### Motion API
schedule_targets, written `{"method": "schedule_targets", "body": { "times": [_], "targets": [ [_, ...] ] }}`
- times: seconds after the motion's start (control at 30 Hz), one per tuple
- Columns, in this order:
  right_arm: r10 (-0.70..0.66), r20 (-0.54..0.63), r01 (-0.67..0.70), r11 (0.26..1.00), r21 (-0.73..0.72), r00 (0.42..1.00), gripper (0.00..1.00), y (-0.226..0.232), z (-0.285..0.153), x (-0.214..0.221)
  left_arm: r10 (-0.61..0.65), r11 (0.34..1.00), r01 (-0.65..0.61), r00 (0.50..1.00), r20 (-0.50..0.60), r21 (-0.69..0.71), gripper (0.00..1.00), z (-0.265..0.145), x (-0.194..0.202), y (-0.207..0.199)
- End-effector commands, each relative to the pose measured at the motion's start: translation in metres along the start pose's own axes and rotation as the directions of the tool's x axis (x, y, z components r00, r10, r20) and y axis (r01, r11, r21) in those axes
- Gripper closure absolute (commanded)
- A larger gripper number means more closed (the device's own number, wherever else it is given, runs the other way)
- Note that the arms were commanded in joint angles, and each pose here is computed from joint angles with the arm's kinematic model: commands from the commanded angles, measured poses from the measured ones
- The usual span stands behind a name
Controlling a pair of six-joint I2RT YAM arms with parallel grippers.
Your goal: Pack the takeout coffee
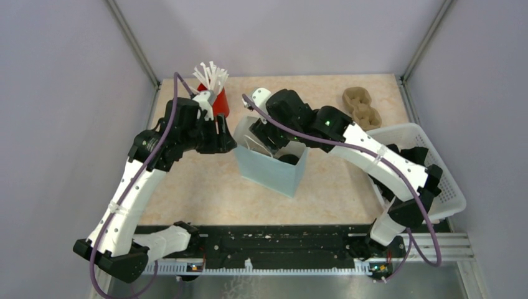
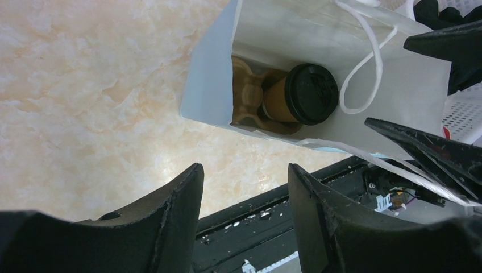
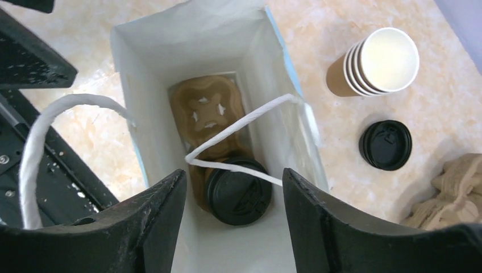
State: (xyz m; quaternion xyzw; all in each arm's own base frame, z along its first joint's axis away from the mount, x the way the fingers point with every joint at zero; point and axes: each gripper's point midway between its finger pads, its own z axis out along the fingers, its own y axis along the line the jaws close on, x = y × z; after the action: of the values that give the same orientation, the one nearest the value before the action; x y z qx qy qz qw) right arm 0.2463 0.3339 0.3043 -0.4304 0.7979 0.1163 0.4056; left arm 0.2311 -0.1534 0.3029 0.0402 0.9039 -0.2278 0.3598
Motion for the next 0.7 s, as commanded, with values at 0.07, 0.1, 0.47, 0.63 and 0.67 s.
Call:
{"method": "schedule_targets", "body": {
  "times": [0.07, 0.1, 0.47, 0.63, 0.67],
  "targets": [
    [0.023, 0.079, -0.033, 0.992, 0.124, 0.997, 0.41, -0.022, -0.017, -0.022, 0.003, 0.998, -0.006, 0.999, 0.051, 0.067, 0.39, -0.005, -0.016, -0.015],
    [0.021, 0.074, -0.032, 0.989, 0.148, 0.997, 0.42, -0.026, -0.018, -0.022, 0.001, 0.998, -0.005, 0.999, 0.052, 0.068, 0.40, -0.006, -0.016, -0.015],
    [-0.056, -0.010, 0.056, 0.954, 0.295, 0.998, 0.31, -0.052, -0.043, -0.008, 0.002, 1.000, -0.003, 0.994, 0.106, 0.012, 0.43, -0.012, -0.029, -0.008],
    [0.033, 0.109, -0.074, 0.915, 0.397, 0.994, 0.24, -0.074, -0.078, -0.017, -0.006, 1.000, 0.011, 0.985, 0.171, -0.028, 0.36, -0.016, -0.046, -0.004],
    [0.050, 0.120, -0.097, 0.900, 0.425, 0.992, 0.21, -0.078, -0.082, -0.011, -0.004, 0.999, 0.012, 0.984, 0.178, -0.044, 0.34, -0.015, -0.051, -0.003]
  ]
}}
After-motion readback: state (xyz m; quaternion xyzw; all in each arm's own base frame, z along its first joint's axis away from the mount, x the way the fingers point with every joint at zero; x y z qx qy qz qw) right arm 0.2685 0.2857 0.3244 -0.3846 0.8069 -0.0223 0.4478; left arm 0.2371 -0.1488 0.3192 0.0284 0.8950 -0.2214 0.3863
